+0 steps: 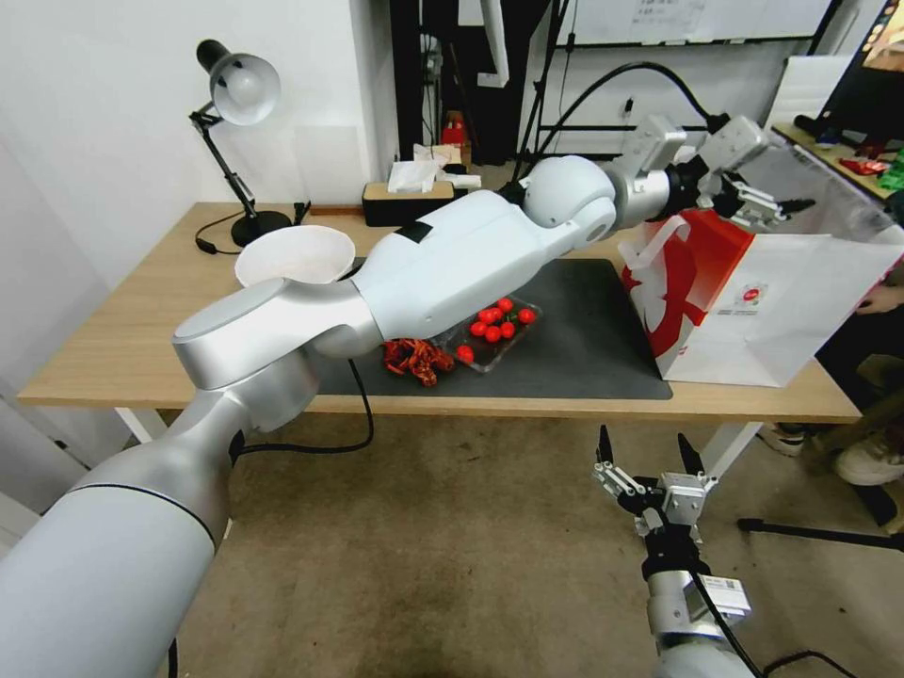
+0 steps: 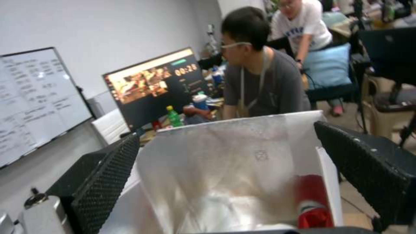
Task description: Pick up the trash from the table and place it into the takeout bag.
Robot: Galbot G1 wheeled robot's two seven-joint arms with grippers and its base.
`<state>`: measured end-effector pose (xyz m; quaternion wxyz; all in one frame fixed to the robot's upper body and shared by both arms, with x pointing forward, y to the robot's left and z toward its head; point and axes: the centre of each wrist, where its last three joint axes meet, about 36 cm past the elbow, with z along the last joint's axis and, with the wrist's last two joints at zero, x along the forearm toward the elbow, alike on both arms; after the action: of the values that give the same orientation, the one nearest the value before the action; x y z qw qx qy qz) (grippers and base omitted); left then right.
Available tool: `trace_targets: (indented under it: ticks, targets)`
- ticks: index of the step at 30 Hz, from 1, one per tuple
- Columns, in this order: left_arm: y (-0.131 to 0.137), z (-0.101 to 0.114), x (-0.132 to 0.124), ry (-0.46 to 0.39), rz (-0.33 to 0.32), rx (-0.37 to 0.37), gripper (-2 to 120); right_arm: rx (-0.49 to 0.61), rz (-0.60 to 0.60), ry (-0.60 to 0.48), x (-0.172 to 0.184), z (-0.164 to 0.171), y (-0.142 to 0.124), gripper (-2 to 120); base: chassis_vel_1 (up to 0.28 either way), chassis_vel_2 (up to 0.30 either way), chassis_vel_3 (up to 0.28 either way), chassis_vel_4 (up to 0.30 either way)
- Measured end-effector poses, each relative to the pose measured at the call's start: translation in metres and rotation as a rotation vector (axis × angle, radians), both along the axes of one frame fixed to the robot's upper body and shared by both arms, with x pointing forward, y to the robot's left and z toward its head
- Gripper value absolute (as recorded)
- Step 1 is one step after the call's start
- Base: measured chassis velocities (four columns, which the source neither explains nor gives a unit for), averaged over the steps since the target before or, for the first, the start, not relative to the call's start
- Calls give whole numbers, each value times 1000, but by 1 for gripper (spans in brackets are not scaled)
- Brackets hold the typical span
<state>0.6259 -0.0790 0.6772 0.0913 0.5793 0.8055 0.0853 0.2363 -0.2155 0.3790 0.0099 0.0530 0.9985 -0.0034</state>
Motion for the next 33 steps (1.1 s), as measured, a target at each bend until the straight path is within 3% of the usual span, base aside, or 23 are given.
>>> trace_targets:
  ticks: [2, 4, 5, 8, 9, 10, 11, 12, 13, 15, 18, 21, 23, 24, 25, 26, 28, 29, 31, 32, 33]
  targets:
    - [8, -3, -1, 6, 9, -9, 100, 0, 0, -1, 0, 0, 0, 100, 0, 0, 0, 0]
    - [41, -17, -8, 34, 34, -21, 100, 0, 1, -2, 0, 1, 0, 100, 0, 0, 0, 0]
    - [41, -17, -8, 34, 34, -21, 100, 0, 1, -2, 0, 1, 0, 100, 0, 0, 0, 0]
    - [107, -47, -22, 67, 98, -36, 100, 1, 2, -3, -1, 2, 0, 100, 0, 0, 0, 0]
    - [107, -47, -22, 67, 98, -36, 100, 1, 2, -3, -1, 2, 0, 100, 0, 0, 0, 0]
    - [131, -58, -26, 80, 131, -43, 100, 2, 3, -4, -1, 3, 0, 100, 0, 0, 0, 0]
    - [137, -61, -27, 83, 141, -45, 100, 2, 3, -4, -2, 3, 0, 100, 0, 0, 0, 0]
    - [170, -77, -36, 95, 200, -54, 100, 2, 5, -3, -2, 3, 1, 100, 0, 0, 0, 0]
    - [170, -77, -36, 95, 200, -54, 100, 2, 5, -3, -2, 3, 1, 100, 0, 0, 0, 0]
    - [214, -99, -53, 91, 268, -44, 100, 3, 9, -3, -2, 4, 1, 100, 0, 0, 0, 0]
    - [235, -110, -64, 97, 300, -51, 100, 3, 13, -4, -2, 4, 2, 100, 0, 0, 0, 0]
    - [276, -131, -93, 100, 393, -82, 100, 8, 19, -9, -1, 5, 5, 100, 0, 0, 0, 0]
    - [285, -139, -105, 105, 425, -89, 100, 11, 20, -10, -1, 5, 5, 100, 0, 0, 0, 0]
    - [291, -145, -113, 105, 453, -92, 100, 12, 21, -10, -1, 5, 6, 100, 0, 0, 0, 0]
    - [306, -157, -130, 87, 545, -101, 100, 15, 22, -11, -1, 5, 7, 100, 0, 0, 0, 0]
    - [306, -157, -130, 87, 545, -101, 100, 15, 22, -11, -1, 5, 7, 100, 0, 0, 0, 0]
    - [330, -173, -150, 25, 684, -97, 100, 14, 24, -12, -1, 5, 8, 100, 0, 0, 0, 0]
    - [330, -173, -150, 25, 684, -97, 100, 14, 24, -12, -1, 5, 8, 100, 0, 0, 0, 0]
    - [343, -185, -168, -32, 798, -104, 100, 13, 25, -14, -1, 6, 8, 100, 0, 0, 0, 0]
    - [343, -185, -168, -32, 798, -104, 100, 13, 25, -14, -1, 6, 8, 100, 0, 0, 0, 0]
    - [347, -199, -185, -46, 874, -111, 100, 12, 26, -14, -1, 6, 8, 100, 0, 0, 0, 0]
